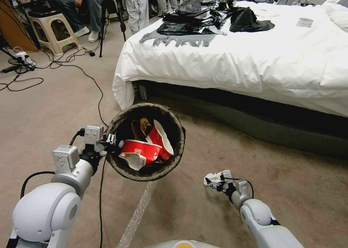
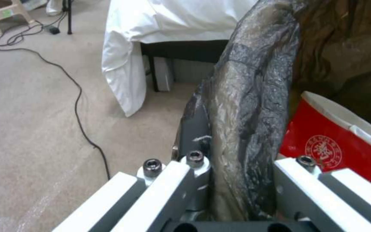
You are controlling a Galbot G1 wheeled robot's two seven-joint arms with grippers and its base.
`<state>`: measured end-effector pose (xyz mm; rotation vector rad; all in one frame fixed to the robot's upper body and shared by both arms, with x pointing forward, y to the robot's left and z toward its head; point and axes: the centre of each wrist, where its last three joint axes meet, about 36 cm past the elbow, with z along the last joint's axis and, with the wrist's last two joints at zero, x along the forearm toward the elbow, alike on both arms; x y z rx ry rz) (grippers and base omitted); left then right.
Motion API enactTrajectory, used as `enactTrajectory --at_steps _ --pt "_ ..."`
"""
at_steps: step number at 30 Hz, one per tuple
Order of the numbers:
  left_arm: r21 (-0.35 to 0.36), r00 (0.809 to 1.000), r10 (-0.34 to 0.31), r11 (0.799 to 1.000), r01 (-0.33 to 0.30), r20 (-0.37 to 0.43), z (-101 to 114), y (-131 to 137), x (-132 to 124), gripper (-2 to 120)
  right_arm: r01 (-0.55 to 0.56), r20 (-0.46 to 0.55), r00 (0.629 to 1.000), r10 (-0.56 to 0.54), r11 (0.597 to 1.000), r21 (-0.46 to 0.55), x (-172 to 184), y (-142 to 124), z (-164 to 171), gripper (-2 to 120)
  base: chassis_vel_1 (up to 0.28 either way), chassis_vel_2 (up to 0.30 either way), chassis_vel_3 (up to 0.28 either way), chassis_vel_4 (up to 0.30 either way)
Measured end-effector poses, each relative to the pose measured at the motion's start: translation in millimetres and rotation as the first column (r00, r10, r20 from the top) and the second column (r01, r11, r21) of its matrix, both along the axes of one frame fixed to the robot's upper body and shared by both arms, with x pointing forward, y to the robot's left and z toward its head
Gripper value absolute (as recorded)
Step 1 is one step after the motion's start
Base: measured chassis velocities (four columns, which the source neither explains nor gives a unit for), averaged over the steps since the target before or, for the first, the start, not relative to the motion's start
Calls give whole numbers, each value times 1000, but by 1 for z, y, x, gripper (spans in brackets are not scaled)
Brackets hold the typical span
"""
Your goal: Pick up the trash bin, then pick up the garbage from the floor and place it into the trash bin.
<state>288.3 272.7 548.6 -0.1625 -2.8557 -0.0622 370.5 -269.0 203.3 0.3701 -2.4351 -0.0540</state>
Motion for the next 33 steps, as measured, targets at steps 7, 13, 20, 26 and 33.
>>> enactTrajectory --at_steps 7,13,20,26,33 --pt "3 1000 -2 1000 2 -3 -1 0 0 1 33 -13 999 -34 999 -12 3 1 -6 100 0 0 0 0" --pt "1 1000 -4 1000 4 -6 -2 -1 0 1 54 -28 998 -54 998 -16 4 2 -11 100 0 0 0 0" --pt "0 1000 -3 1000 3 -9 -3 -1 1 1 78 -36 996 -79 997 -19 9 2 -15 100 0 0 0 0" --pt "-1 1000 -2 1000 2 -8 -3 -1 1 1 95 -39 995 -95 995 -19 11 2 -15 88 0 0 0 0" --pt "-1 1000 -2 1000 2 -8 -3 -1 2 1 103 -44 994 -104 994 -21 8 0 -17 63 0 0 0 0"
